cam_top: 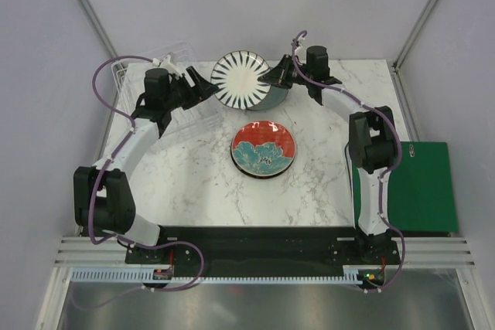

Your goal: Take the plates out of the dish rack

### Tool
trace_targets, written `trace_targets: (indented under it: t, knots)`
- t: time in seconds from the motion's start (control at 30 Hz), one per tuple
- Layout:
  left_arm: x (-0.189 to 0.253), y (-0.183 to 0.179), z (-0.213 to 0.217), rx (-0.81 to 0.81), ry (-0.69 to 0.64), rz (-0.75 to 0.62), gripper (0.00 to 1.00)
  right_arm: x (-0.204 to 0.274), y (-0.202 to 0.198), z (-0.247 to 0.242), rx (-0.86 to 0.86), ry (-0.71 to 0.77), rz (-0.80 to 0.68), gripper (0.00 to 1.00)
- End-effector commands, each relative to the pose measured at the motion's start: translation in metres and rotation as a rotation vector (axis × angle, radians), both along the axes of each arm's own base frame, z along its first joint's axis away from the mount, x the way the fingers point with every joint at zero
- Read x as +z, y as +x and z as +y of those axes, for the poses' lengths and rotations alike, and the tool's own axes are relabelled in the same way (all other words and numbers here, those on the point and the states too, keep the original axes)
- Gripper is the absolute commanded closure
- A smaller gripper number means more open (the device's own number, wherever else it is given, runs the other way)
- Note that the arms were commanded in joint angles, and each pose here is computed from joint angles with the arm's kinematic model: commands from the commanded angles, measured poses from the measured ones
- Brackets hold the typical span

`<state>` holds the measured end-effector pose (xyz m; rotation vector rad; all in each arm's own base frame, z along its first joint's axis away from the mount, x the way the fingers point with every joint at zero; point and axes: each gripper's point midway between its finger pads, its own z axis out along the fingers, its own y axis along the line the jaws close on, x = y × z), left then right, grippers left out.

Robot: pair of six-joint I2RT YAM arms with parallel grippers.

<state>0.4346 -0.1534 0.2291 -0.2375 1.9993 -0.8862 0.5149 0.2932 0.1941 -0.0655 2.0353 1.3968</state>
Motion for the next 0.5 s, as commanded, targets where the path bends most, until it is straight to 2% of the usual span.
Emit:
trace_targets:
  t: [0.0, 0.07, 0.1, 0.17, 0.2, 0.47]
  knots:
    - [0.014, 0.018, 0.024, 0.092, 0.151, -0.079, 0.18, 0.026, 0.062, -0.02, -0.111, 0.002, -0.1, 1.0]
    - [0.014, 0.017, 0.03, 0.106, 0.19, -0.084, 0.18, 0.024, 0.079, -0.027, -0.134, -0.001, -0.095, 1.0]
    - [0.02, 0.016, 0.034, 0.126, 0.206, -0.098, 0.18, 0.004, 0.088, -0.029, -0.144, -0.014, -0.065, 1.0]
    - [0.02, 0.014, 0.042, 0.145, 0.248, -0.101, 0.18, -0.001, 0.101, -0.035, -0.177, -0.039, -0.053, 1.0]
    - [0.023, 0.012, 0.046, 0.162, 0.264, -0.108, 0.18, -0.02, 0.107, -0.036, -0.178, -0.07, -0.045, 1.0]
    - [0.029, 0.002, 0.05, 0.166, 0.285, -0.123, 0.18, -0.05, 0.118, -0.052, -0.23, -0.141, -0.009, 1.0]
